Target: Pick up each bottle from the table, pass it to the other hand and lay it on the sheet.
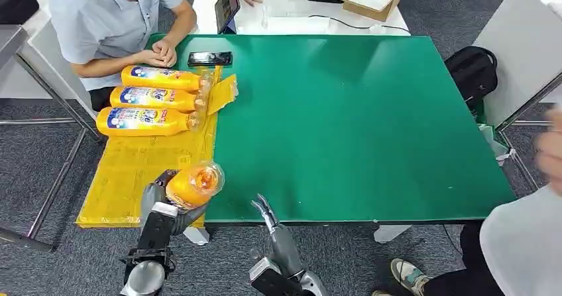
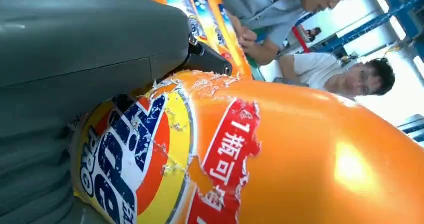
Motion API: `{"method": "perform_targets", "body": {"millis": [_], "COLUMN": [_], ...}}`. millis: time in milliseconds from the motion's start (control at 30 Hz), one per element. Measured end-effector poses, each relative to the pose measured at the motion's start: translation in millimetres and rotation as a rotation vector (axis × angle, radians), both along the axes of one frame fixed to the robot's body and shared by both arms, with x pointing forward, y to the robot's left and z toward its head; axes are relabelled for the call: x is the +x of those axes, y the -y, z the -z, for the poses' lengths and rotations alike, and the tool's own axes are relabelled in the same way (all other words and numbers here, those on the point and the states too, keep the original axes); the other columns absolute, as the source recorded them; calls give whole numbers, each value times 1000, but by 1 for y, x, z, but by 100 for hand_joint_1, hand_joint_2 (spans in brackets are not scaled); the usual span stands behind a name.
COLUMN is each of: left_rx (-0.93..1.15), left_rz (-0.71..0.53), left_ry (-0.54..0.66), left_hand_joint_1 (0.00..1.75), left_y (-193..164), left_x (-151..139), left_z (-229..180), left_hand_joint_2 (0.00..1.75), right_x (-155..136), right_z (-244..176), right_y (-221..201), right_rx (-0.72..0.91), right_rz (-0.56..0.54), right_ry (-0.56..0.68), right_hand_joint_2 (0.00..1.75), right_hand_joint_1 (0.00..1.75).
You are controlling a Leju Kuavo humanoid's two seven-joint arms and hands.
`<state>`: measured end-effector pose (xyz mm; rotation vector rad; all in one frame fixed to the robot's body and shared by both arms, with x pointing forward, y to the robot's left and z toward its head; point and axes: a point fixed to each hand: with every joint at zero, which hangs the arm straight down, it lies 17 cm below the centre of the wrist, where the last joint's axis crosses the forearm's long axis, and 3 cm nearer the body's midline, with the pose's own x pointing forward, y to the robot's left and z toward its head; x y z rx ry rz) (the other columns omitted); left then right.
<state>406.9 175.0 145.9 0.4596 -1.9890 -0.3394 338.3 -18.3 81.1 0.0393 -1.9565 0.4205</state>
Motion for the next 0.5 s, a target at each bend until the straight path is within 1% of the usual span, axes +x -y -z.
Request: {"method": "perform_targets", "body": {"millis": [133,167,200,300,367,433,500], "left_rx": [198,254,315,464,519,549,596], "left_rz": [-1,-5,-9,-30,-47,-55,-71], "left_ry": [-59,-72,-88,-141,-171,-189,-215], "left_hand_joint_1": [161,159,164,164,164,175,175], "left_y": [1,0,-1,-8,-14,-20,-25], "left_x": [16,21,27,49,64,73,83], "left_z": [18,24,31,51,59,64,71], "left_hand_joint_2": [175,175,175,175,175,175,175], "right_x": [2,2,2,2,2,2,2], "right_z": [-7,-8,-8,-9,-10,-11,-10], "right_y": [1,1,0,-4,-5,-6,-7], "right_rx": [24,31,41,61,66,70,76], "right_rz": [12,11,5,-14,-20,-22,-27], "right_ry": [7,4,-2,-16,-18,-20,-25], "right_hand_joint_2": [0,0,0,0,0,0,0], "right_hand_joint_1": [0,0,0,0,0,0,0]}}
